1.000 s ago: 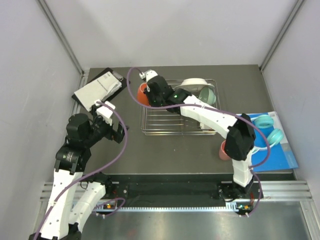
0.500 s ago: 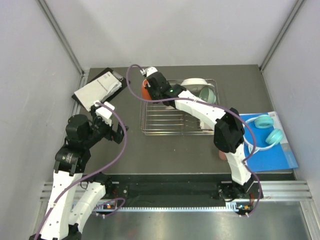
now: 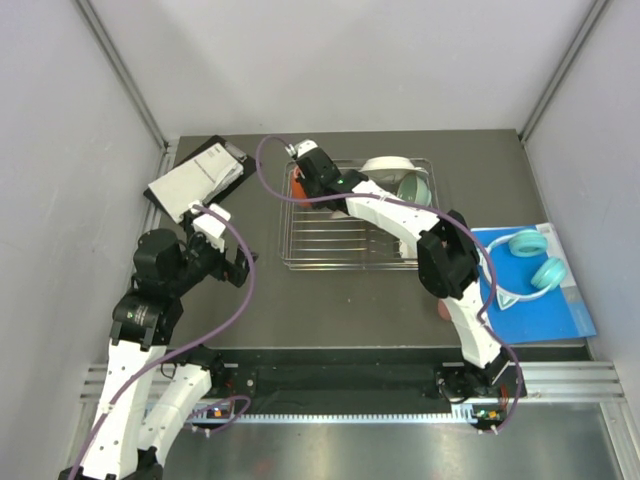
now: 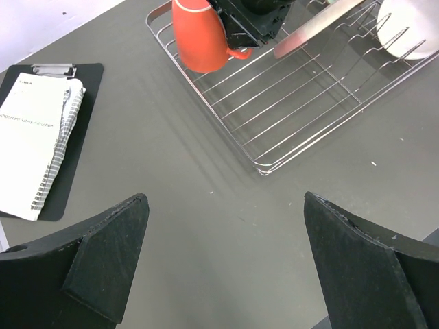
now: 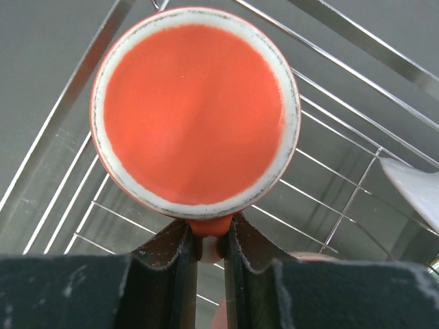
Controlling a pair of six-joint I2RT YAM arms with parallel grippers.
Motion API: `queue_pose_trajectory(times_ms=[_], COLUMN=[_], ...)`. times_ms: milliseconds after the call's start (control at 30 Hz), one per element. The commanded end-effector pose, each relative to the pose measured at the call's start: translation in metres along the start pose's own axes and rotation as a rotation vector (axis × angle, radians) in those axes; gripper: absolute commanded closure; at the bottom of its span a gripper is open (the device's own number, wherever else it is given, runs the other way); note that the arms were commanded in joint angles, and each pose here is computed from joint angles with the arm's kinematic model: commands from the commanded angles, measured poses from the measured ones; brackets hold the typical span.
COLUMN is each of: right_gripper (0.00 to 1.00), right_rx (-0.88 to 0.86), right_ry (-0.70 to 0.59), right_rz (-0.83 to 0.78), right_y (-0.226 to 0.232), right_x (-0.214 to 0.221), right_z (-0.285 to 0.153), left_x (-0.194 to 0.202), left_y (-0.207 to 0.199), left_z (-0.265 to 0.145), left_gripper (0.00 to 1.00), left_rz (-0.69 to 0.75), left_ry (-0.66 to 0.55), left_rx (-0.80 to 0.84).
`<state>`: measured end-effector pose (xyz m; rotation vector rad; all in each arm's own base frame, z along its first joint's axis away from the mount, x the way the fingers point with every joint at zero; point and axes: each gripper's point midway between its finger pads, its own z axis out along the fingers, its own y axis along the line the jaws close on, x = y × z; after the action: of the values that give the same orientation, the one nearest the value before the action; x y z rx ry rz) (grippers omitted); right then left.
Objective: Load the mixed dishes into the dish rack
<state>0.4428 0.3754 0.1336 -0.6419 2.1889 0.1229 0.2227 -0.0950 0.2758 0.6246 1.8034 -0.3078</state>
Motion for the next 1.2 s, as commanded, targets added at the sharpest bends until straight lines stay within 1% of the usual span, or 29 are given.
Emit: queue_pose_trajectory(times_ms=[0, 133, 333, 533, 733, 767, 800, 833, 867, 900, 933, 1000, 1033, 1100, 1133, 1167], right_gripper=[1.0, 1.0, 1.0, 1.0, 1.0, 0.98, 0.9, 0.6, 0.53, 0.49, 0.42, 0.37, 0.32, 0.29, 0.24, 0.22], right_rx=[0.016, 0.017, 0.015, 0.019, 0.017, 0.017, 0.015, 0.015, 0.015, 0.015, 0.016, 0.018, 0.02, 0.025, 0.026, 0.032], right_ry=[-0.117, -0.103, -0.049, -0.028, -0.012, -0.004, 0.0, 0.0, 0.002, 0.003, -0.006, -0.012, -0.02, -0.026, -0.034, -0.045], right_rz=[0.02, 0.008, -0.004, 0.002, 0.003, 0.002, 0.001, 0.001, 0.001, 0.001, 0.003, 0.006, 0.007, 0.008, 0.009, 0.012], right_y=[-0.011, -0.013, -0.01, -0.012, -0.013, -0.013, -0.012, -0.013, -0.013, -0.013, -0.015, -0.016, -0.016, -0.019, -0.02, -0.022], right_x=[-0.038, -0.037, -0.019, -0.009, -0.003, -0.002, -0.001, -0.001, -0.001, 0.001, -0.002, -0.001, -0.004, -0.007, -0.011, -0.015], right_z=[-0.014, -0.011, 0.008, 0.021, 0.023, 0.022, 0.022, 0.02, 0.018, 0.018, 0.013, 0.011, 0.007, 0.004, -0.001, -0.005], left_x=[-0.013, -0.017, -0.02, -0.02, -0.019, -0.02, -0.021, -0.021, -0.022, -0.021, -0.023, -0.024, -0.026, -0.027, -0.027, -0.027], left_y=[0.001, 0.003, 0.004, 0.004, 0.004, 0.003, 0.003, 0.004, 0.003, 0.003, 0.004, 0.004, 0.004, 0.003, 0.003, 0.003], left_z=[0.004, 0.004, 0.004, 0.003, 0.004, 0.004, 0.004, 0.005, 0.005, 0.006, 0.006, 0.006, 0.006, 0.006, 0.006, 0.006], left_gripper=[0.01, 0.01, 0.01, 0.01, 0.01, 0.01, 0.01, 0.01, 0.01, 0.01, 0.01, 0.01, 0.01, 0.01, 0.01, 0.01], left_rz=[0.006, 0.013, 0.016, 0.025, 0.024, 0.024, 0.024, 0.023, 0.022, 0.022, 0.022, 0.023, 0.025, 0.024, 0.024, 0.022], left_ry=[-0.056, -0.069, -0.076, -0.08, -0.081, -0.085, -0.086, -0.084, -0.086, -0.082, -0.085, -0.086, -0.089, -0.091, -0.092, -0.091], left_rx=[0.003, -0.005, -0.008, -0.01, -0.006, -0.005, -0.004, -0.003, -0.001, 0.0, 0.0, 0.002, 0.005, 0.008, 0.007, 0.009])
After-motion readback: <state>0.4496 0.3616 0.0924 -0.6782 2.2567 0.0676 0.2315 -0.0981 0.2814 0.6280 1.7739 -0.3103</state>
